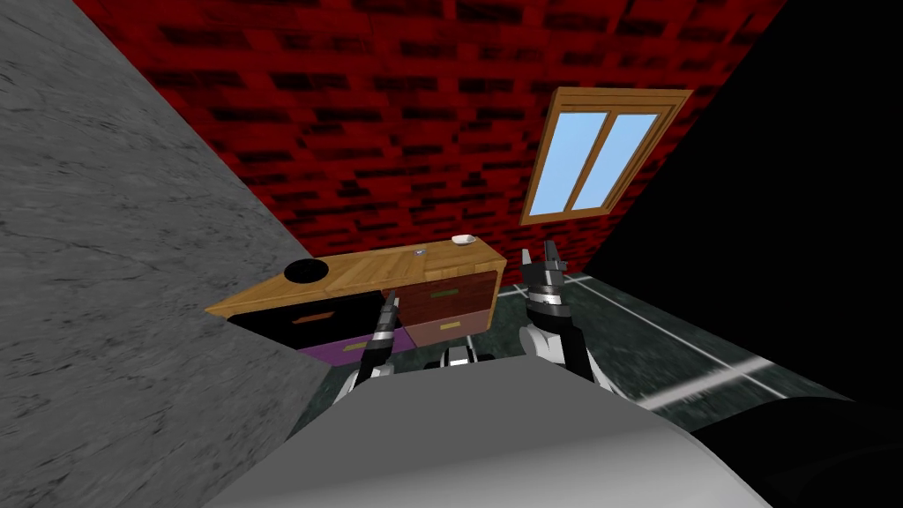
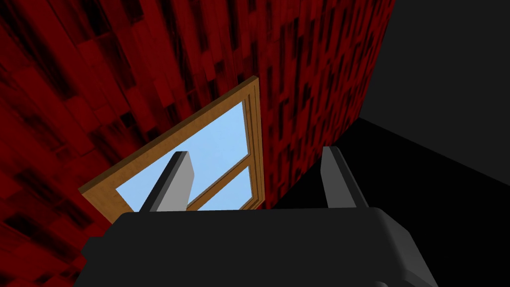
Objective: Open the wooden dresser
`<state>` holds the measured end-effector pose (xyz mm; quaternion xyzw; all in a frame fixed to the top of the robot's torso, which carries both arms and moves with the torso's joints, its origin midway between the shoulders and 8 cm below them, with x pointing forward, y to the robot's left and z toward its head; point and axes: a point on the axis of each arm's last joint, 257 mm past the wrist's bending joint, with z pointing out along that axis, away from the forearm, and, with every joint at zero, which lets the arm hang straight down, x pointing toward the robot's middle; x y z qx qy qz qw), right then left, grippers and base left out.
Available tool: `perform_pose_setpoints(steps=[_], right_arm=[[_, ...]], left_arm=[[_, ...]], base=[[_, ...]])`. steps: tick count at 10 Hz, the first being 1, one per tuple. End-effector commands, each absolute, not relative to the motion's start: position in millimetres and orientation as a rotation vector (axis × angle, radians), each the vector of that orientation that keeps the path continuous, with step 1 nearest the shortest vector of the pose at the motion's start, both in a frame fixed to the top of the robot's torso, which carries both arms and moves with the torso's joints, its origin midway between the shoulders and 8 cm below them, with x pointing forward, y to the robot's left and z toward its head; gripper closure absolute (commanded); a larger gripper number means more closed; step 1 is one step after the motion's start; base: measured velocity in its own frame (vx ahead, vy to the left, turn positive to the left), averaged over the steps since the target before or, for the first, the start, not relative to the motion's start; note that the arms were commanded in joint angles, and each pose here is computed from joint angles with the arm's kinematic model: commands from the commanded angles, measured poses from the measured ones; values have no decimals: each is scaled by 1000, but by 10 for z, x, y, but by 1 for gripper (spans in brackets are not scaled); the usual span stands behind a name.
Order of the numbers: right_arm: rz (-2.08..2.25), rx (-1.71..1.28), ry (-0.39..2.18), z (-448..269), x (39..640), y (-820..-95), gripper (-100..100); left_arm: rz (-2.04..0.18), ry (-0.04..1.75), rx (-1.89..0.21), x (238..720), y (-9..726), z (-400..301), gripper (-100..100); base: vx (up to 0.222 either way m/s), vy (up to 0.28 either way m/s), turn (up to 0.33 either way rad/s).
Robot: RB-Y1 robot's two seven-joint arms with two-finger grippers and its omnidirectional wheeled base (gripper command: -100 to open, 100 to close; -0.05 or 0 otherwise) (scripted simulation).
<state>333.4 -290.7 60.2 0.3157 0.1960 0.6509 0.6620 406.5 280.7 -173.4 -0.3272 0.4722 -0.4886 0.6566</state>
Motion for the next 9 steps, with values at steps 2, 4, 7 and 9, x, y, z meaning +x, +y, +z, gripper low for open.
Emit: perform_pose_setpoints(steps=[2, 4, 7, 9], right_arm=[[1472, 714, 443, 602, 3334, -2907, 0], [1472, 714, 443, 602, 3334, -2907, 0], [1472, 714, 443, 602, 3334, -2907, 0], [1472, 714, 443, 602, 3334, -2907, 0]], left_arm=[[-1081, 1119, -770, 4100, 2830, -2033, -100], [-1066, 1146, -790, 4113, 2840, -2216, -100], [-1051, 1173, -811, 4120, 2844, -2408, -100], [-1038, 1199, -836, 4121, 2838, -2604, -100]], base=[[17, -57, -7], [33, -68, -9], [25, -72, -6], [17, -49, -11]])
